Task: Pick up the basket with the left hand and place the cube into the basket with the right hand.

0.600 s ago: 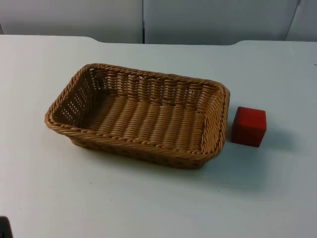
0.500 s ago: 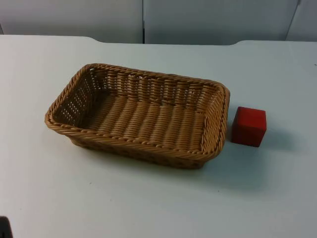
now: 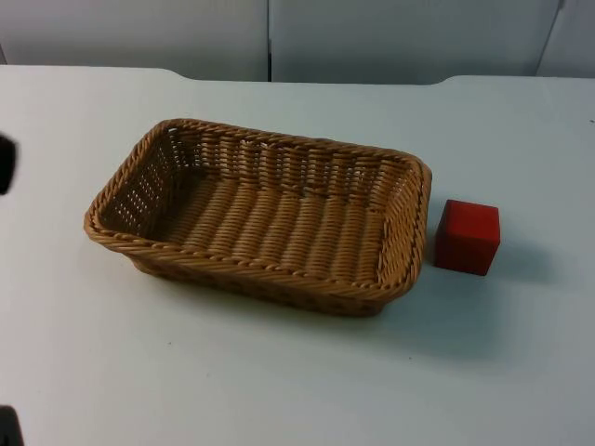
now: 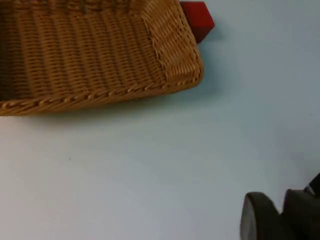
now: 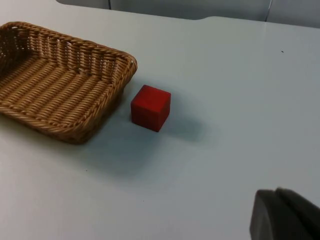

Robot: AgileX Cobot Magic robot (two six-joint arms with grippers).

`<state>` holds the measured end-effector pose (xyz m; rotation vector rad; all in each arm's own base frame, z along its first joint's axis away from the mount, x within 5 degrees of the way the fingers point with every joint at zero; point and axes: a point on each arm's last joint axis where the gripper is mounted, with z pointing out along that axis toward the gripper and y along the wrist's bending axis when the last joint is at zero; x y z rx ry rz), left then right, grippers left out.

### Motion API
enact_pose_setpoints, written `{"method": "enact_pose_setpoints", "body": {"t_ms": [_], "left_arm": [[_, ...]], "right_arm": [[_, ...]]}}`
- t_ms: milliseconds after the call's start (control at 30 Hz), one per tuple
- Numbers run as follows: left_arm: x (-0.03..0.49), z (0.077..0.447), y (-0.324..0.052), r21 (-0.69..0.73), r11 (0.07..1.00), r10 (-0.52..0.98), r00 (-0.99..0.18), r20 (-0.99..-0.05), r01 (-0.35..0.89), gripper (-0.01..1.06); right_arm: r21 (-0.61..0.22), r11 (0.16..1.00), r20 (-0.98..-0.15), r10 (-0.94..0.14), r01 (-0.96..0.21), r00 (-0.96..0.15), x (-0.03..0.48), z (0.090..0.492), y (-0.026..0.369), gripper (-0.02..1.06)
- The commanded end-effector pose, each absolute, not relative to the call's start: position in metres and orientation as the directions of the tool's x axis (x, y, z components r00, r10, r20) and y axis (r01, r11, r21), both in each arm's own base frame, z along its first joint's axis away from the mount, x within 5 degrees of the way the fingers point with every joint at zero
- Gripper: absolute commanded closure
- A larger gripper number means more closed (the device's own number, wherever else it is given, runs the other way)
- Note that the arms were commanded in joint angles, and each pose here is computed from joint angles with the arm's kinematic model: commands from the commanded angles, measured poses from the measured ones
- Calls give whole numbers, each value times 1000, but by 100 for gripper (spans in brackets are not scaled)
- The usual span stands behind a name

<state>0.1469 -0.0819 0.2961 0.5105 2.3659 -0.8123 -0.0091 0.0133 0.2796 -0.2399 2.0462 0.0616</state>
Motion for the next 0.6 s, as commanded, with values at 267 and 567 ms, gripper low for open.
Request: {"method": "enact_pose_setpoints", "body": {"t_ms": [267,567], "left_arm": [[274,262,-110,-524,748,144,-870,-471,407,28],[355,202,-112,-360,850,239,-891,-387,385,28]], "right_arm": [[-61,978,-885,-146,-201,-443,-9,279,14,104],[-61,978,-885,-146,-201,-443,-9,279,14,104]]}}
